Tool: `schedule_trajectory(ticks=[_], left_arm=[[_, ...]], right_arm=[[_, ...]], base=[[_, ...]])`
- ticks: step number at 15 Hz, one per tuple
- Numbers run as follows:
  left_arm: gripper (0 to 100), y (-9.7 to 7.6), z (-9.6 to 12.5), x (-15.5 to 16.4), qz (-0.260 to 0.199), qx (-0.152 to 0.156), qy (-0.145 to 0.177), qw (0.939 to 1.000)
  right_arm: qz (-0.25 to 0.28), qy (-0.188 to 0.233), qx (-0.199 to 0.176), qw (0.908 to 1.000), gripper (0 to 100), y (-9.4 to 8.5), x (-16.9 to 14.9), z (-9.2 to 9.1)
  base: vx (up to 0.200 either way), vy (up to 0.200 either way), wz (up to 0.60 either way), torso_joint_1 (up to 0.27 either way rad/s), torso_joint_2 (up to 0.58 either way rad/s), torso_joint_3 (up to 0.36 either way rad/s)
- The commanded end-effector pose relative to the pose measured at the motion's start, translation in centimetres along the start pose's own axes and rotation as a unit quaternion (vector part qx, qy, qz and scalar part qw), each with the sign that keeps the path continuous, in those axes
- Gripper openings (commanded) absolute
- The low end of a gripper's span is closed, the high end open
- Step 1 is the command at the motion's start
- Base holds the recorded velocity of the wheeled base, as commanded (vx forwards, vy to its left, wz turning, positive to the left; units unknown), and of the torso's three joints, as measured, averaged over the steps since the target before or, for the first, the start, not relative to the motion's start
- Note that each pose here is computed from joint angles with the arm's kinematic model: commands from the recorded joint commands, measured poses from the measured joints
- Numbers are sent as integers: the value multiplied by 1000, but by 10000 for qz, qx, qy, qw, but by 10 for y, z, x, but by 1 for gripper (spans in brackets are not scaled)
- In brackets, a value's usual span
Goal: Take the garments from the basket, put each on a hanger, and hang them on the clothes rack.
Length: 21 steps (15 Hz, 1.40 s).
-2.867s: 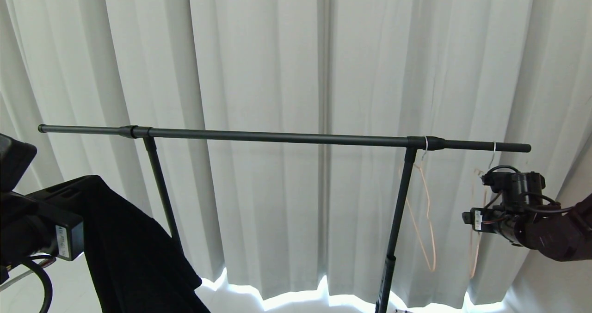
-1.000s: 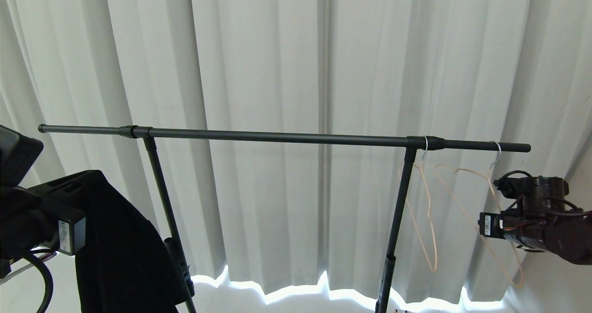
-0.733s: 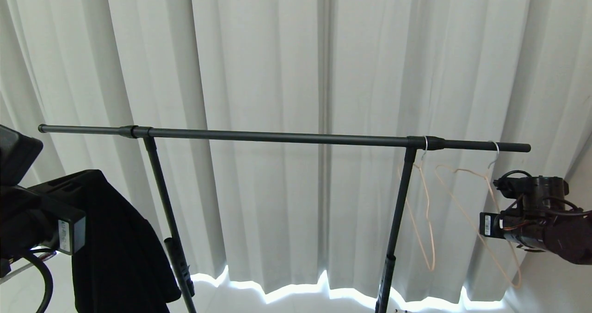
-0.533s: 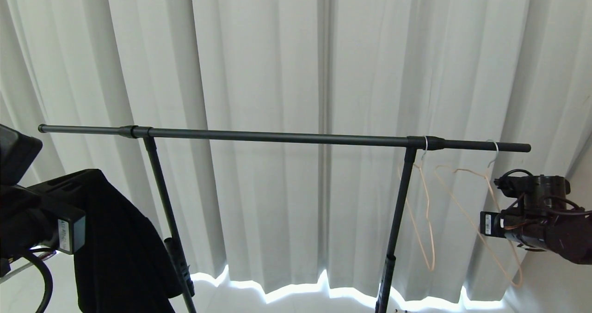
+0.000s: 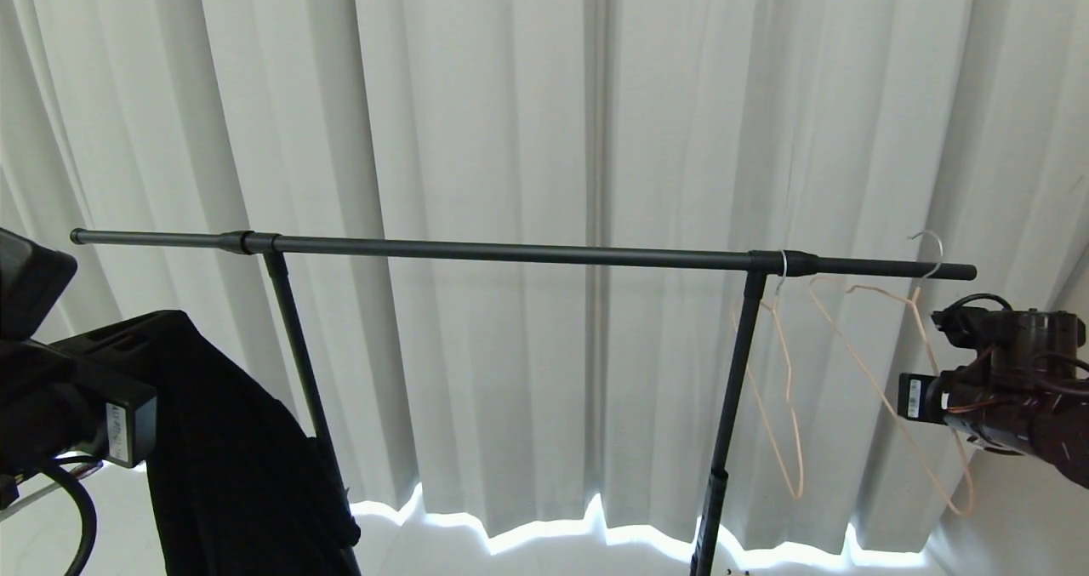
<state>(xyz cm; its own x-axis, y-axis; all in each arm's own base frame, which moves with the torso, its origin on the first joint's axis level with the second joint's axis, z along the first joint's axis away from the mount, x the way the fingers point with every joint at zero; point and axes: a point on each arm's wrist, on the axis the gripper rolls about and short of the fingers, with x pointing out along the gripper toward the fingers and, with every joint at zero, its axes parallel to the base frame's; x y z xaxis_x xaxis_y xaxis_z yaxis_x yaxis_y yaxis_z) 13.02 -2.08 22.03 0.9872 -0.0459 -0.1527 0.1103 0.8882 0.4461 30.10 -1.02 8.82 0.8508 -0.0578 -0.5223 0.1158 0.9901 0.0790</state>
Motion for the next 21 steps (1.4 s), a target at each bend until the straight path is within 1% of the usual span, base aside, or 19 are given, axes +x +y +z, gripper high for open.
schedule_trajectory(ticks=[1, 3, 6, 9, 10, 11, 12, 15, 16, 17, 18, 20, 21], left_arm=[[0, 0, 0, 0, 2, 2, 2, 10000], [0, 0, -1, 0, 2, 4, 19, 10000], [0, 0, -1, 0, 16, 4, 26, 10000], [0, 0, 0, -1, 22, -16, -5, 10000], [0, 0, 0, -1, 26, -24, -12, 10000], [0, 0, 0, -1, 26, -24, -12, 10000], [0, 0, 0, -2, 32, -34, -25, 10000], [0, 1, 0, -2, 28, -43, -36, 10000], [0, 0, 0, -2, 15, -48, -25, 10000], [0, 0, 0, -2, 15, -56, -25, 10000], [0, 0, -1, -3, 18, -57, -32, 10000], [0, 0, -1, -5, 31, -61, -60, 10000], [0, 1, 0, -6, 41, -64, -80, 9999]], right_arm=[[7, -95, -2, 10000, 0, 0, -24, -2], [17, -95, -29, 9999, 0, 0, -46, -11], [1, -158, -50, 9999, 0, -2, -71, -20], [-27, -145, -242, 9996, 0, -4, -86, -30], [-32, -99, -336, 9994, 0, -5, -93, -37], [-27, -83, -378, 9992, 0, -5, -97, -40], [-30, -60, -525, 9986, 0, -7, -105, -47], [-18, -136, -621, 9980, 0, -8, -121, -55], [-16, -197, -657, 9976, 0, -9, -125, -56], [-3, -326, -712, 9969, 0, -8, -130, -54], [5, -487, -835, 9953, 0, -8, -136, -51], [15, -640, -997, 9930, 0, -8, -141, -49], [19, -785, -1154, 9902, 0, -8, -146, -46]], base=[[0, 0, 0, 0, 0, 0], [0, 0, 0, 0, 0, 0], [-200, 0, 0, 2, 4, 4], [-200, 0, 0, -9, 2, 5], [-200, 0, 0, 2, 7, 2], [-200, 0, 0, -2, 2, 2], [-200, 0, 0, 7, 7, -2], [-200, 0, 0, 2, 5, 2], [-200, 0, 0, 7, 7, 2], [0, 0, 0, 0, 0, 0], [0, 0, 0, 0, 0, 0], [0, 0, 0, 0, 0, 0], [0, 0, 0, 0, 0, 0]])
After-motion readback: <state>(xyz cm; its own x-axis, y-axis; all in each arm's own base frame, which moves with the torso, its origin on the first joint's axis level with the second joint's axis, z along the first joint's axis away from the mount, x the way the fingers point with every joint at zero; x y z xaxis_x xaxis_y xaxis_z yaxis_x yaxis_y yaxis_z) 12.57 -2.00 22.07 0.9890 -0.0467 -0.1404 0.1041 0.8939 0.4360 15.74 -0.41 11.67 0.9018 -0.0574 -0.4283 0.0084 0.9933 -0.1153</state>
